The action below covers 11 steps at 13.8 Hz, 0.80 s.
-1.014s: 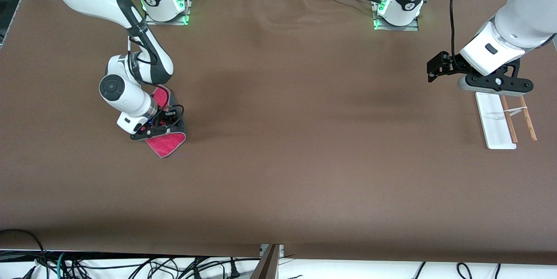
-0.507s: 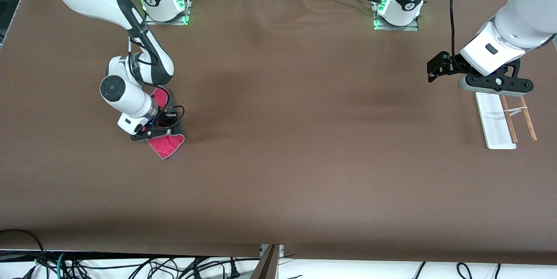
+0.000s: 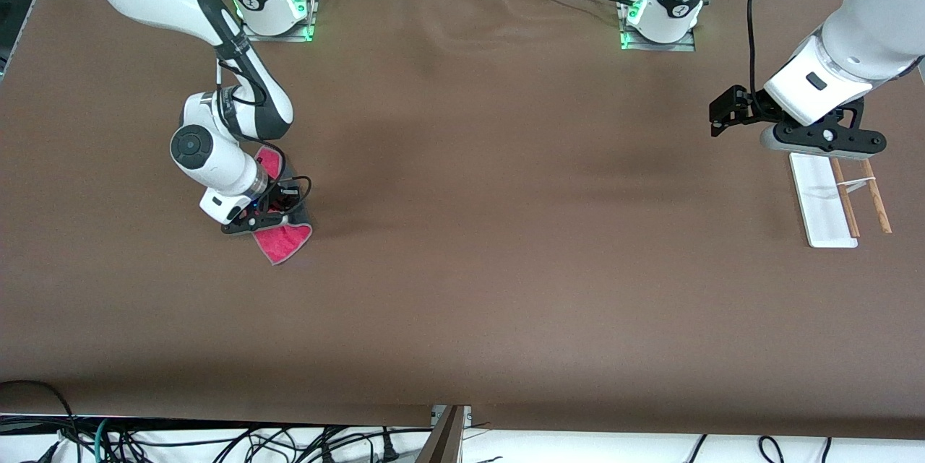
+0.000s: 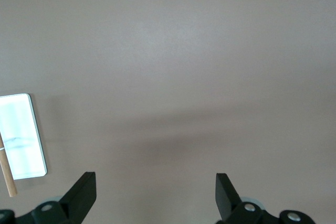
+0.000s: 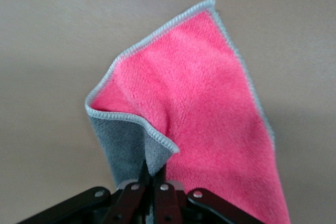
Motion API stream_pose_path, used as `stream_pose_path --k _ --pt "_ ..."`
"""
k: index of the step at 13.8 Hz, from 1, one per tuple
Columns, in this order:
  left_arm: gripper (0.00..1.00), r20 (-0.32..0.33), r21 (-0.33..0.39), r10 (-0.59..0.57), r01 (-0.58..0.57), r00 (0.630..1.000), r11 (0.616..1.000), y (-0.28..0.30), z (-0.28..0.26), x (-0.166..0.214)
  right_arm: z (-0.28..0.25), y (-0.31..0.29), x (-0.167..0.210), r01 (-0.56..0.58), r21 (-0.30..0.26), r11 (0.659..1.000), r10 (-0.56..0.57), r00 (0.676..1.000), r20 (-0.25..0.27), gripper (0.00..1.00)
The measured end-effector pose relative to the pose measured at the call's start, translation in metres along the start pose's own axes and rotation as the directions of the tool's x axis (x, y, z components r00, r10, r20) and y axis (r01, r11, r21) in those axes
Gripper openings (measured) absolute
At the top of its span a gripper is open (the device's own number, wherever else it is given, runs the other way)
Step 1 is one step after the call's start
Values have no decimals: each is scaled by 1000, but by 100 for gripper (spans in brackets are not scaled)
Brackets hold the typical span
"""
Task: Pass towel and hang on rack
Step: 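Lift the towel with the right gripper while the left gripper approaches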
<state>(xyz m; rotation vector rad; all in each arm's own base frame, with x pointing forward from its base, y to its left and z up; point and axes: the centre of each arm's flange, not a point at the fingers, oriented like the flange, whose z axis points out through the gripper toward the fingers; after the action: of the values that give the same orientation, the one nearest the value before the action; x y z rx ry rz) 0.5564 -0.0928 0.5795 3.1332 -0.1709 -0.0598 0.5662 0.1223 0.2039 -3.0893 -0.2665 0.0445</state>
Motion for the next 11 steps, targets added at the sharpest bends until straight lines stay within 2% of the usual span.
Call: stream_pose_path --k 3,6,9,11 --pt "100 0 0 0 0 1000 1000 0 0 0 -59 -43 20 -85 20 996 82 993 87 4" --pt "100 4 0 0 0 1000 1000 0 0 0 -132 -93 34 -203 103 974 184 968 168 4" --pt "100 28 1 0 0 1000 1000 0 3 -3 -192 -141 44 -356 218 909 307 924 230 4" --pt "100 71 3 2 -2 997 1000 0 11 -4 -222 -176 45 -473 289 832 395 872 290 4"
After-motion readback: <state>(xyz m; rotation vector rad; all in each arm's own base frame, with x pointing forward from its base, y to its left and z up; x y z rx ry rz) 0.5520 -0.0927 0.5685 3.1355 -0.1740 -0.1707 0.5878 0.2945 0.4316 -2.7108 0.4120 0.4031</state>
